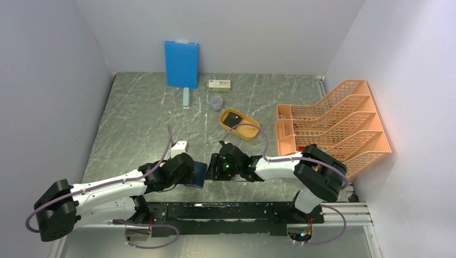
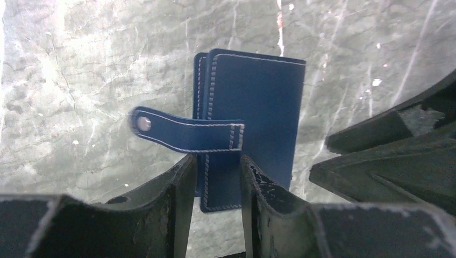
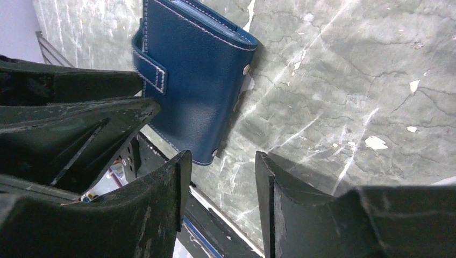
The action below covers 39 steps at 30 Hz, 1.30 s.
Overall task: Put the credit cards into the card holder
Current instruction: Pick up the card holder from the center of the board.
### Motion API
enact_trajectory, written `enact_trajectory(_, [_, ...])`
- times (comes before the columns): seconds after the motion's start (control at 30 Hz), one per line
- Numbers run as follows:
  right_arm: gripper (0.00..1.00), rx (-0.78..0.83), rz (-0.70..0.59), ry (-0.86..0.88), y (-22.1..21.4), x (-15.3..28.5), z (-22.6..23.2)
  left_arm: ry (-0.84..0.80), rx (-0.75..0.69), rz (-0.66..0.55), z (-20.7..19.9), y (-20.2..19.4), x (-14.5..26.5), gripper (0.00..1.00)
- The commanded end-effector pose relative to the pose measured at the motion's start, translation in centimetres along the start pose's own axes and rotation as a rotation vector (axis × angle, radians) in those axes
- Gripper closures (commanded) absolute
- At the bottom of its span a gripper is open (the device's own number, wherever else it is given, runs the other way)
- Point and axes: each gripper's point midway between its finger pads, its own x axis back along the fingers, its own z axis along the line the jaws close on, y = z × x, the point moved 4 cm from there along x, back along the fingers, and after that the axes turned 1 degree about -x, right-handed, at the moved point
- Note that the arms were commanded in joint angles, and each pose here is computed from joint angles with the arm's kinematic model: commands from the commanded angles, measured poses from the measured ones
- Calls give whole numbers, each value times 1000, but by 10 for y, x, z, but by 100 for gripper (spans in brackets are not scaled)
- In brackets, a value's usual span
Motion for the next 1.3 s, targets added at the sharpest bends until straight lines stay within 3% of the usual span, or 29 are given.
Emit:
enact_trajectory(0.0, [49,17,-17,-6,4,2,2,45,-8,12,7,-6,-8,61])
enact_trajectory(0.47, [50,-63,-138,-20,22,33,-24,-39,178,74,-6,-30,-27,82])
enact_trajectory(0.77, [50,-105,-212,-4,31,40,-33,-65,311,117,-29,-31,-41,85])
enact_trajectory(0.97, [51,-50,-195,-80,37,36,-36,-60,274,126,-34,-27,-41,84])
enact_trajectory(1.07, [51,-4,-251,-155,46,40,-37,-53,256,131,-32,-29,-42,84])
enact_trajectory(1.27, [57,111,-281,-88,52,45,-5,-48,259,153,-29,-37,-47,85])
